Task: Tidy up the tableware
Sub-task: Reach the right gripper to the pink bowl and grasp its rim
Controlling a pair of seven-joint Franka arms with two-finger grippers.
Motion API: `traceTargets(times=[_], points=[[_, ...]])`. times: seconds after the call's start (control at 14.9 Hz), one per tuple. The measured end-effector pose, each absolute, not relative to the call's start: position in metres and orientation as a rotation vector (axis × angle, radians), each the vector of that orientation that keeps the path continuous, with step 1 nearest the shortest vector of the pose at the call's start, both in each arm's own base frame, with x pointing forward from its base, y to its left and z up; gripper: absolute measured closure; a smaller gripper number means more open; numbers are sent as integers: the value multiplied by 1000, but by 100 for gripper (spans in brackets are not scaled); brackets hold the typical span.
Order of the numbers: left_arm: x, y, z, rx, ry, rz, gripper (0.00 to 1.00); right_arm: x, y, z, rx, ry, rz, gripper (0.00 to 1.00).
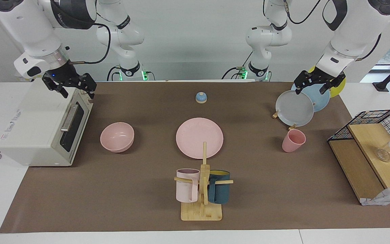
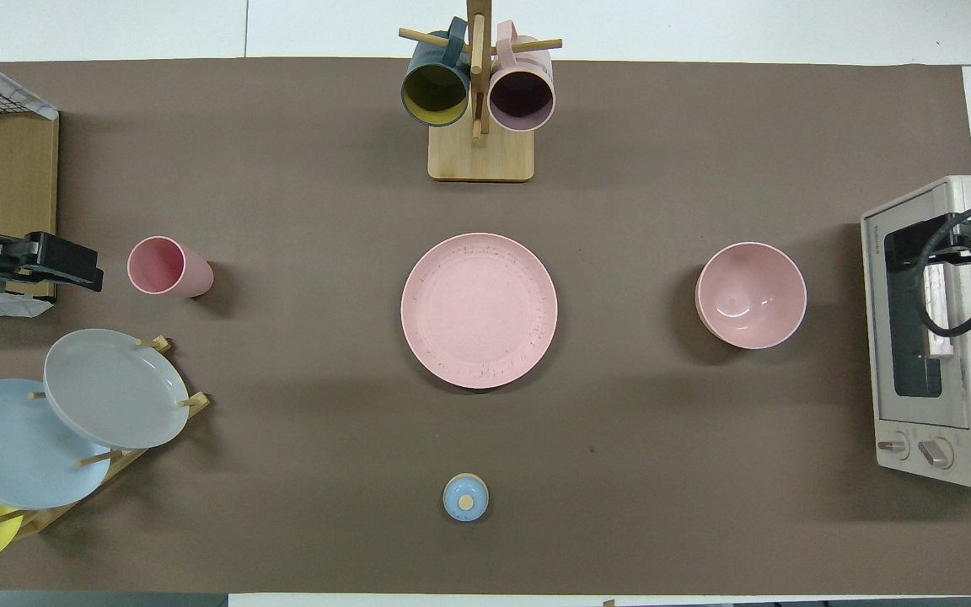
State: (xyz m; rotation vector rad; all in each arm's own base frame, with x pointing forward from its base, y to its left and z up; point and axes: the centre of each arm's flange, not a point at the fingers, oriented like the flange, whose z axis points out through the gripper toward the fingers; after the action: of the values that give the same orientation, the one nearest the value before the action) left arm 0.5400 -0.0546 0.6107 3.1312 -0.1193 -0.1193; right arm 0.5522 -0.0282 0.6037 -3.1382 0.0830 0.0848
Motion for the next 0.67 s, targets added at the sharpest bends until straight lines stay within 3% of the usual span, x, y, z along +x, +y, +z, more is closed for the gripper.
traceTargets(times=[0.4, 0.67], points=[[540, -55, 611, 3131, -119, -119, 0, 554, -18, 600, -3139, 52, 93, 0], [540, -55, 611, 3131, -119, -119, 0, 572, 68, 538, -3140, 10, 65, 0]])
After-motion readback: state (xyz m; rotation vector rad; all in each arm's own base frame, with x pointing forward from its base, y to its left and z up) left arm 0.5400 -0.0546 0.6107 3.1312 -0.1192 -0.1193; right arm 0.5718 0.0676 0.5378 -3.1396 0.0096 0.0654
